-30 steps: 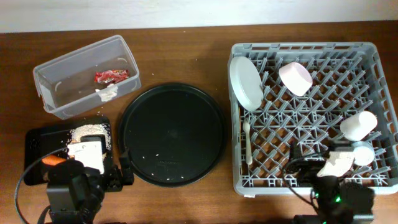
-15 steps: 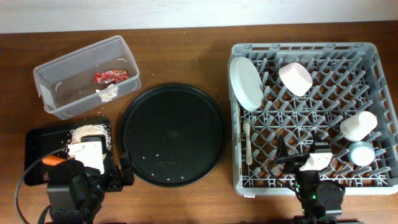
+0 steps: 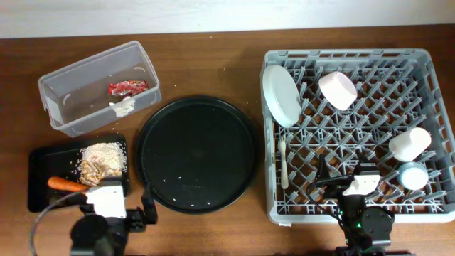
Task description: Sort waste into correct bins and load items into the dishwasher rack
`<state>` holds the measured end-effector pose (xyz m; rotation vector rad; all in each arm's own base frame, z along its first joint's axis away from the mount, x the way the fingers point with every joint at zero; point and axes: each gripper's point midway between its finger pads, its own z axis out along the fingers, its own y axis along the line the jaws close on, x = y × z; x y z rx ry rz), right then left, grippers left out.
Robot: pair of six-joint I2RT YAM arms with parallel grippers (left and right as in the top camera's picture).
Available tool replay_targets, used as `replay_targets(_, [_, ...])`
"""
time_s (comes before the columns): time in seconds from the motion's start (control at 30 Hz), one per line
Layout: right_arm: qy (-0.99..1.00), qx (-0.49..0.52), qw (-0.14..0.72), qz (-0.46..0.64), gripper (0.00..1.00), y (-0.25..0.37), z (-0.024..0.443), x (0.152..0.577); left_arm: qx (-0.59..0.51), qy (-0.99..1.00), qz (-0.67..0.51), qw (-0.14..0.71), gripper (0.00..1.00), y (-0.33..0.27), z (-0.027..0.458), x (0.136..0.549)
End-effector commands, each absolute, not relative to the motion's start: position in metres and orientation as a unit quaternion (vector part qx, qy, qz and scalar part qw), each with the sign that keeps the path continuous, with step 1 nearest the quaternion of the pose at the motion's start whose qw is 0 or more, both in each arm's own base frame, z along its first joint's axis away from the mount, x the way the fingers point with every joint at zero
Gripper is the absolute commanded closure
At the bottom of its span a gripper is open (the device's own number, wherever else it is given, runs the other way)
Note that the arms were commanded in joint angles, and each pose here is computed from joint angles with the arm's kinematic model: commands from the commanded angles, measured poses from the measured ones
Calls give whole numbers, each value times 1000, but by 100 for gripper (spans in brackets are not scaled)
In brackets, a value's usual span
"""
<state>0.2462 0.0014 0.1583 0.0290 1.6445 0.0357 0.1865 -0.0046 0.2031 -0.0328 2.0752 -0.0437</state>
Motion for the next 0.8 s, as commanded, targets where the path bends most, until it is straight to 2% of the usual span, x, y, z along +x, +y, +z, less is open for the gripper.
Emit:
replay_targets(0.0, [734,11,679,12,1,1,156,246,-16,799,-10,601,1,-2,174,214])
replay_targets(0.1, [734,11,679,12,1,1,156,246,-17,716,-17,698,1,-4,175,245])
replay_targets(0.2, [734,11,679,12,1,1,156,246,16,734,-16,678,1,-11,156,246])
replay_targets(0.77, [734,11,678,12,1,1,155,246,19,734,-20,678,1,-13,156,246])
